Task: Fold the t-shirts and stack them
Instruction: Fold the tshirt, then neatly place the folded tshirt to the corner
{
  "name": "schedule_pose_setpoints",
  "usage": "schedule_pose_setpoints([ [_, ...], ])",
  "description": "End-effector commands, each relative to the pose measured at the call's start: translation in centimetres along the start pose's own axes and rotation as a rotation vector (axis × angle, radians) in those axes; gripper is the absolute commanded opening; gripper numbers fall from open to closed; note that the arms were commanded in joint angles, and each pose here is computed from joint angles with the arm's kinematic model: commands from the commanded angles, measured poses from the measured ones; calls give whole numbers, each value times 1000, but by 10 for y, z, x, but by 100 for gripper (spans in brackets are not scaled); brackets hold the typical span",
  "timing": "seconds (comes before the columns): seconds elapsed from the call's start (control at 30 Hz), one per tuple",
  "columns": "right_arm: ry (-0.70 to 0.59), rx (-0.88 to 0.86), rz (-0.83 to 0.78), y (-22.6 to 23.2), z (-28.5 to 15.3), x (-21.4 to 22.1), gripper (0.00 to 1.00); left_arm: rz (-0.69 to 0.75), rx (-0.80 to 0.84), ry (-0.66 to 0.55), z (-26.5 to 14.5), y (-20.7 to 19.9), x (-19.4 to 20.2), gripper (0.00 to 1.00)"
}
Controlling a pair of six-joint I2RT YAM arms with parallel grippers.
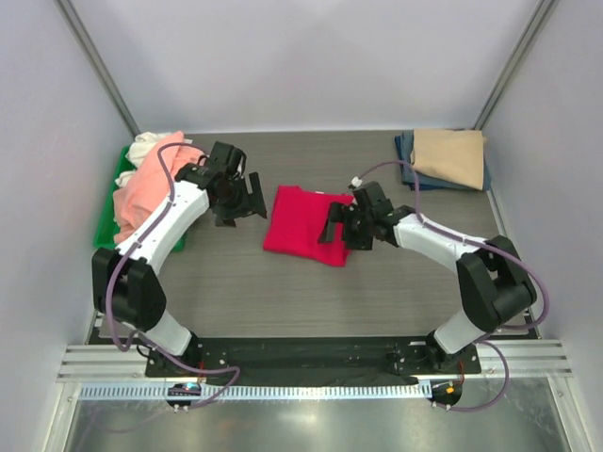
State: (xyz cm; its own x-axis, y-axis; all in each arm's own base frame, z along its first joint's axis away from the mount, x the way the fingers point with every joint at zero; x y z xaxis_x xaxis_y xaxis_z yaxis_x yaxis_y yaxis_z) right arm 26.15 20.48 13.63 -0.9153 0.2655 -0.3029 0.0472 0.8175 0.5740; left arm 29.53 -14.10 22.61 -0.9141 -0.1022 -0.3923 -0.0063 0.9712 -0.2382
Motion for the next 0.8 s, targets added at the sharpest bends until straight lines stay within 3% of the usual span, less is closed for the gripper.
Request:
schedule_pose_setpoints([
  [0.0, -109, 86, 0, -14, -28, -27, 94, 42, -30, -21, -28, 11, 15, 85],
  [0.2, -171, 33, 49, -48, -48, -61, 99, 101, -103, -91, -55, 36, 46, 85],
  [0.53, -156, -106, 147, -69, 17, -112, 98, 145, -174, -152, -58, 62, 78, 86],
  [0.77, -101, -83, 234, -94, 63, -120, 92, 122, -289, -243, -64, 77, 80, 85],
])
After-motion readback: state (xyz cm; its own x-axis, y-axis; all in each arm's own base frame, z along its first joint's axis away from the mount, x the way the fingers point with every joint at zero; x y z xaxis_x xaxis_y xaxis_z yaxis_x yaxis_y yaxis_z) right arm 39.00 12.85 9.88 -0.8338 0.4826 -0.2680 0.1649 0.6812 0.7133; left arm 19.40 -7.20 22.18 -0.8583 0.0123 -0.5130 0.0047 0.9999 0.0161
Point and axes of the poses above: each gripper's point midway between its finger pads, its own z axis out along the fingers, its own y axis along the line the jaws close on, x = y × z, the point moved 8 cm from there along -z, back along the fingers, and after that the axes turned 8 degrees about z, right-handed, at the moved point
